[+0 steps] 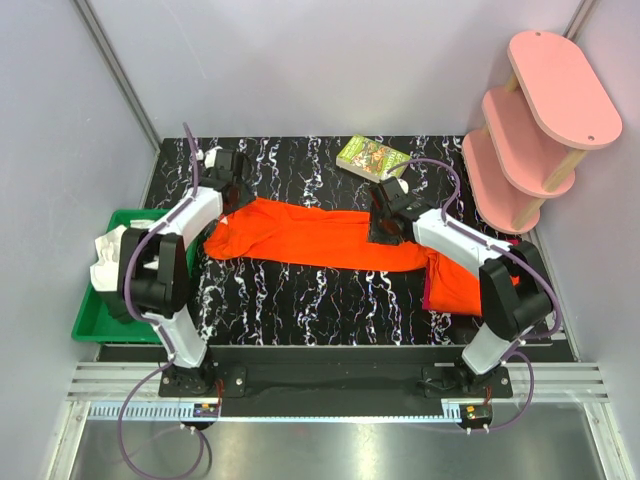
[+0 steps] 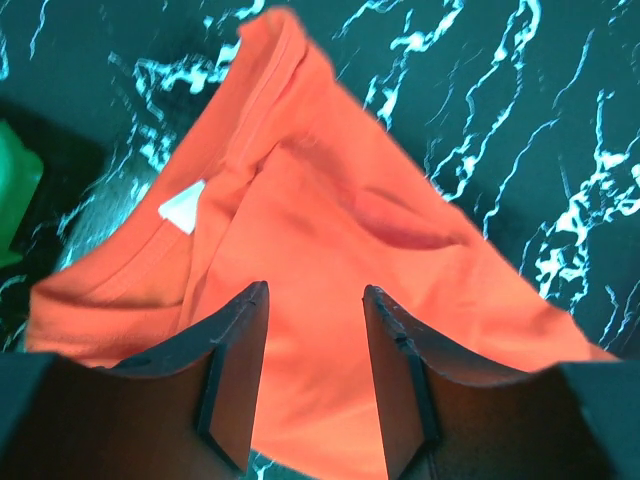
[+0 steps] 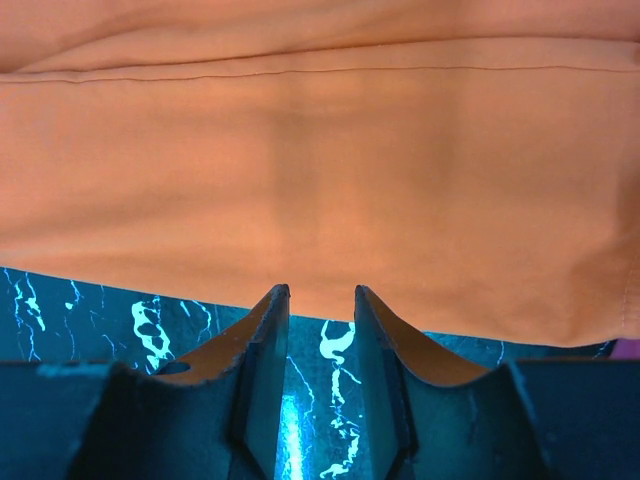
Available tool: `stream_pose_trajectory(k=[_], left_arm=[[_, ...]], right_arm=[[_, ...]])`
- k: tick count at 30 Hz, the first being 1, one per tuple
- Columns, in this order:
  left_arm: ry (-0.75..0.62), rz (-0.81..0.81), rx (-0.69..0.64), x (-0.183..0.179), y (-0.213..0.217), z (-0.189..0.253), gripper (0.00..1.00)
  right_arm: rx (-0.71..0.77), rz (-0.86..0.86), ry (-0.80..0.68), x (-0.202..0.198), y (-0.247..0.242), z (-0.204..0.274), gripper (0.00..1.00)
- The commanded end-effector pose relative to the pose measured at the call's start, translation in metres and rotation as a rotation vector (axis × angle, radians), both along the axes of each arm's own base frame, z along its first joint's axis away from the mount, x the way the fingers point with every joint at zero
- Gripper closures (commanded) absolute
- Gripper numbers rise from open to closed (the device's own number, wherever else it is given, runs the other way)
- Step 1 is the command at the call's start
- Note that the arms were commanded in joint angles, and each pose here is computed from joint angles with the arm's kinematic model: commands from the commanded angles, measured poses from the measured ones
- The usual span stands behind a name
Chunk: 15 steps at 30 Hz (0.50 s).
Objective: Fold and stack the t-shirts
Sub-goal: Fold the other side of the tshirt into a rectangle, then rotate the tshirt 90 degrees
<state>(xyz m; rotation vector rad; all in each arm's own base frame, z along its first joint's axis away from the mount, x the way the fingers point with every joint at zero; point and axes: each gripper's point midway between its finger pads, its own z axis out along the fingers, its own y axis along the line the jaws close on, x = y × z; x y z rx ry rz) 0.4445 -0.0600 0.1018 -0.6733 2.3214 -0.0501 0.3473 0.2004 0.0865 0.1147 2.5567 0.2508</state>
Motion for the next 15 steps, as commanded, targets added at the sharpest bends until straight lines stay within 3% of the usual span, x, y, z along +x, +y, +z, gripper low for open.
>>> stream_pose_trajectory(k=[1,6,15], left_arm=[[0.022,-0.055,0.020,0.019,-0.006,-0.012,0.53],[0.116,-0.079,-0.003,0.029,-0.017,-0.051,0.61],[0.153,-0.076,0.019,0.044,-0.014,-0.056,0.67]], right_arm=[[-0.005,-0.022,-0.088,0.009,-0.005,0.033,0.60],[-0.018,-0.028,-0.089,0.005,-0.010,0.038,0.59],[-0.064,-0.063,-0.087,0.004,-0.022,0.037,0.59]])
